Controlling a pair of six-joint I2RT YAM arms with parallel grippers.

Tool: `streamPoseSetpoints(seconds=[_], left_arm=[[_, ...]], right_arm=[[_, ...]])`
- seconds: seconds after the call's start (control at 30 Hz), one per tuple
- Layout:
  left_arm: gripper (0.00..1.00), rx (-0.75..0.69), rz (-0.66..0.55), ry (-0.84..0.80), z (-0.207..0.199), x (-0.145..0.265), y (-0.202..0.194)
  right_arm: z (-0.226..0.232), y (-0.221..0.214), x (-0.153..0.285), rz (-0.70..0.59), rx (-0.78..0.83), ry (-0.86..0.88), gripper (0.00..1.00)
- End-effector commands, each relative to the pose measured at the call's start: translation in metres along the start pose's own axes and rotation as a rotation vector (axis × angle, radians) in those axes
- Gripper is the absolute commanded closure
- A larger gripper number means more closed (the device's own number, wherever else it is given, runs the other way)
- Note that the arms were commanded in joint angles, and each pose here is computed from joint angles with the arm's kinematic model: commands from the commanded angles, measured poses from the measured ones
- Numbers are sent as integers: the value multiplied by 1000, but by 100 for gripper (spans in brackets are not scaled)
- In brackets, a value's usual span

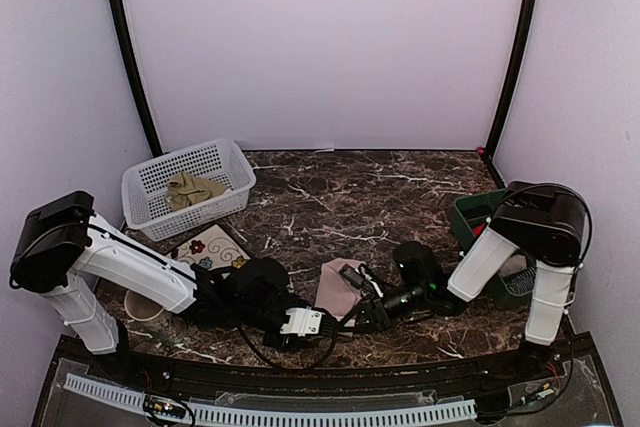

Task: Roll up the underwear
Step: Roll the underwear at the center of the board.

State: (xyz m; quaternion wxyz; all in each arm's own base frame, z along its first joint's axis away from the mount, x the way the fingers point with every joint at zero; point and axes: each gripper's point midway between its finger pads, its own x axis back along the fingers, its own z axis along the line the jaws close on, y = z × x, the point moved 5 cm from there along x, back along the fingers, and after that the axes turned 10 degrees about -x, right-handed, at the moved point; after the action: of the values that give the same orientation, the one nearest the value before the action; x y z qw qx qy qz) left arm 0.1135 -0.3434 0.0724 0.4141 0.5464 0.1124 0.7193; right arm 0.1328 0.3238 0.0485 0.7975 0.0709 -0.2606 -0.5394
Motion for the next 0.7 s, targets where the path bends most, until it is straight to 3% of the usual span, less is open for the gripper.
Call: streamPoseSetpoints(seconds=[0.0,0.23,0.53,0.67], left_arm=[[52,-96,-26,98,21,-6,17],[52,-126,-19,165,26,4,17],[53,-142,8,96,17,-16,6],[60,-137,49,71,12,-27,-6]], right_arm=[[-20,-19,-1,68,-122,-52,100],[-25,-24,0,104,-145,-93,100],[-38,-20,-3,173,-205,-205,100],[-40,-22,0,177,-218,-224,100]])
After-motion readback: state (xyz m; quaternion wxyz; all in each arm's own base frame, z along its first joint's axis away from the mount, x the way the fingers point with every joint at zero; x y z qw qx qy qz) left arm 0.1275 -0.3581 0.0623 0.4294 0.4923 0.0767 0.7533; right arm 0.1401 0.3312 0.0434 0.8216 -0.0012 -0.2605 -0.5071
